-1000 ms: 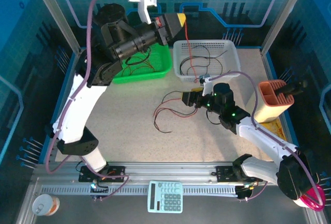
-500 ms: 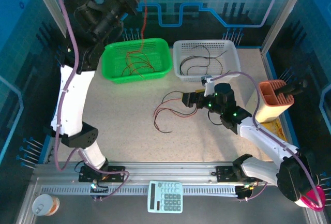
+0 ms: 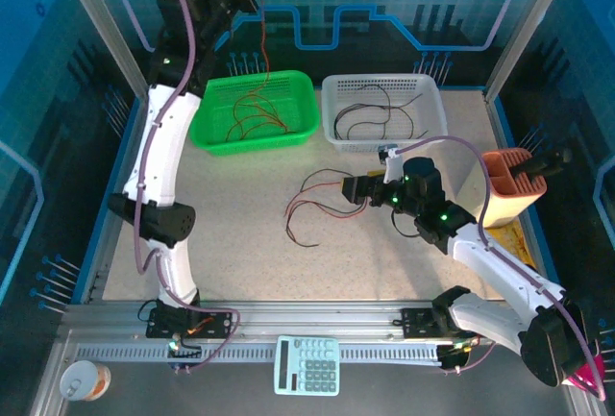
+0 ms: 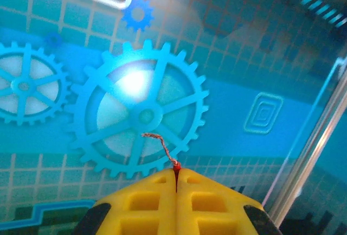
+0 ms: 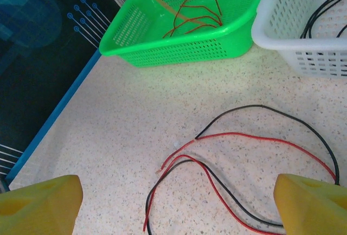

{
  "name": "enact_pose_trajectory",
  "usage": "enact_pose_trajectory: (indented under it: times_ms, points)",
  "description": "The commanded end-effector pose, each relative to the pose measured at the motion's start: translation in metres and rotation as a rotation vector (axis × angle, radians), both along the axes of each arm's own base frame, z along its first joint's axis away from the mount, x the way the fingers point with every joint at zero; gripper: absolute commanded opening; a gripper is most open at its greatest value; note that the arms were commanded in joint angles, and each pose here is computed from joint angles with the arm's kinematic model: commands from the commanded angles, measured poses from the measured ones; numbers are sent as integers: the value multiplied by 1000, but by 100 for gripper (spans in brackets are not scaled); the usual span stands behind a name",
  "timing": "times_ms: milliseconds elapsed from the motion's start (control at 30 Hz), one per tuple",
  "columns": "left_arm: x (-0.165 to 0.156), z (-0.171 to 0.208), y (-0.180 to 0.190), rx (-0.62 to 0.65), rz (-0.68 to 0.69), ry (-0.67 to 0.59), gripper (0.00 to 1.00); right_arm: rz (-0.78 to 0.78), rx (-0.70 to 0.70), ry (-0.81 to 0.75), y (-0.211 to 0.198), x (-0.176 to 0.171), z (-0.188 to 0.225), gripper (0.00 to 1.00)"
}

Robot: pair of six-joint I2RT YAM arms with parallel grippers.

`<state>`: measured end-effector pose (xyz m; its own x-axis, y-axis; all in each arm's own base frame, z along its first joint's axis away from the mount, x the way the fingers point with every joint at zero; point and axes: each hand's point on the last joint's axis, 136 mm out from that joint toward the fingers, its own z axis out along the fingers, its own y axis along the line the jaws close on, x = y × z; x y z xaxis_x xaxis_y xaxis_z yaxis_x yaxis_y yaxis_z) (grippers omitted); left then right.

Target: Untangle the cables

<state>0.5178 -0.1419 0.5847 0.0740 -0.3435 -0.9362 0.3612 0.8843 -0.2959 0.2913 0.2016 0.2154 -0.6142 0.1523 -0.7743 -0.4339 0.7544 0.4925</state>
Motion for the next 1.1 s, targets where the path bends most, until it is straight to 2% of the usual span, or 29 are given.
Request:
enact_pose_trajectory:
  times_ms: [0,133,333,467,700,933,1000,1067]
  points:
    - [24,-23,9,72,38,10,0,15,15,-30,-1,-1,21,92]
    - [48,-73,16,124,69,119,0,24,14,-31,-1,-3,23,92]
    - [68,-153,48,193,153,302,0,22,10,-26,-1,-4,22,92]
    - [70,-219,68,264,208,458,0,21,25,-22,0,-4,22,91]
    - [76,-341,92,502,290,787,0,25,18,0,0,-10,20,91]
    - [73,-433,97,570,284,1029,1,13,5,5,-6,-27,21,91]
    - [70,-454,94,572,272,1084,7,12,1,7,-7,-29,21,91]
    - [67,-466,88,567,254,1111,22,16,-6,14,-6,-30,19,91]
